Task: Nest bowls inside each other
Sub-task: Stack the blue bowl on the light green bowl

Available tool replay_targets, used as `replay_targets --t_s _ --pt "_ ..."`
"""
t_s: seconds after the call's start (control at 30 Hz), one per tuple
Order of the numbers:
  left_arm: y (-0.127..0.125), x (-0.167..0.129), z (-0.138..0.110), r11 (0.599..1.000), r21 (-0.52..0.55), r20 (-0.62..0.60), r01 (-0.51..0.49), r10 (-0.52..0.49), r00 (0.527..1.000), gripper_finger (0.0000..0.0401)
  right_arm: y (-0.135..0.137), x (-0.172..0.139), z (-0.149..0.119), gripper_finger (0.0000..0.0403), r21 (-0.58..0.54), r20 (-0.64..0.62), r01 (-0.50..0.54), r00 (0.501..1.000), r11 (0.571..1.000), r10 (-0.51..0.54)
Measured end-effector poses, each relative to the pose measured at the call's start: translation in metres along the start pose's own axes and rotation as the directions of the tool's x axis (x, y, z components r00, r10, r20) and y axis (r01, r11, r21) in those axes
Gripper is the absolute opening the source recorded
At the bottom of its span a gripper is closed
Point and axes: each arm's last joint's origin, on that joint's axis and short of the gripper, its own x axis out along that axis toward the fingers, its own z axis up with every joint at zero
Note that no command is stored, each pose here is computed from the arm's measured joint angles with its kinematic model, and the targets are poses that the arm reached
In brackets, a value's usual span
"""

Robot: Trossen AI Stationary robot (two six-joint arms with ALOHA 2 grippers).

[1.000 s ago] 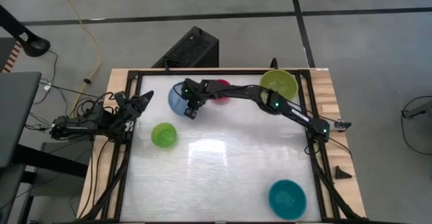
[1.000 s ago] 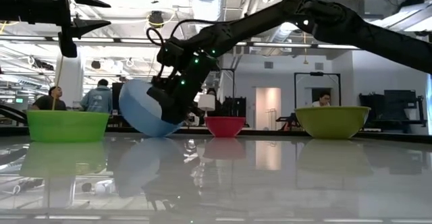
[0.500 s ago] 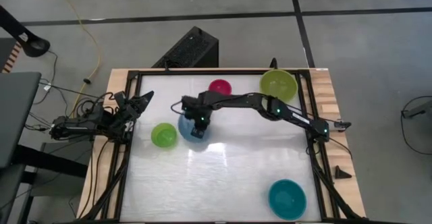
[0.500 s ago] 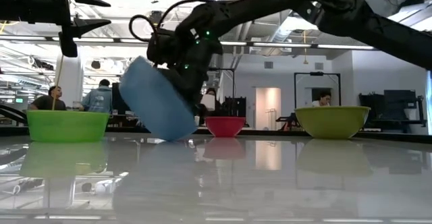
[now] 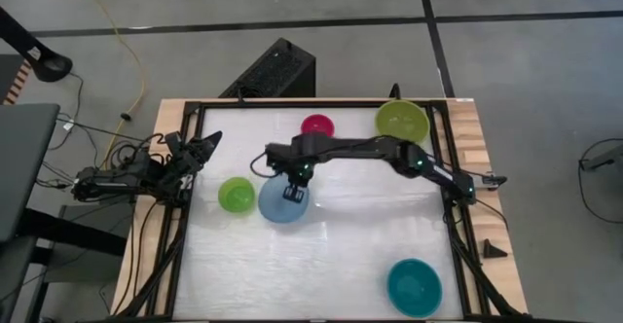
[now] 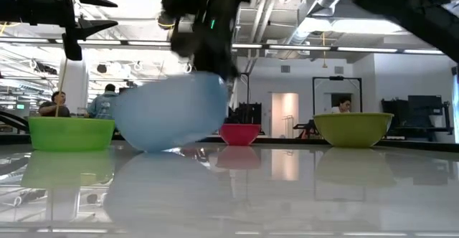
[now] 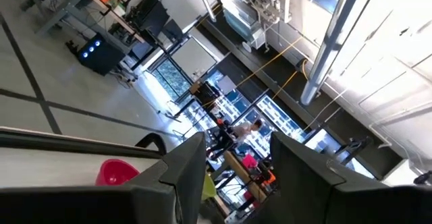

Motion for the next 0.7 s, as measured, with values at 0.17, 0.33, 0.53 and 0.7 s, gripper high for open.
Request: replay_targets --t_s 0.17,0.33,0.53,0.7 --pt "0.001 0.0 -0.002 1.0 0.017 -0.018 -0.012 0.012 1.0 0.0155 0.016 -0.057 -0.006 0.0036 -0.057 0.144 -0.088 0.985 0.994 0.096" --pt "0.003 0.0 -0.004 0.999 0.034 -0.036 -0.023 0.024 0.999 0.0155 0.051 -0.105 -0.014 0.0045 -0.202 0.282 -0.259 0.908 0.945 0.309" --pt "0.003 0.0 -0.005 1.0 0.03 -0.059 -0.004 0.005 0.998 0.0155 0.085 -0.111 -0.021 0.008 -0.229 0.319 -0.313 0.87 0.922 0.375" --pt "0.002 0.0 -0.007 1.0 0.021 -0.085 0.02 -0.018 0.996 0.0155 0.101 -0.087 -0.024 0.0141 -0.192 0.275 -0.308 0.894 0.932 0.353"
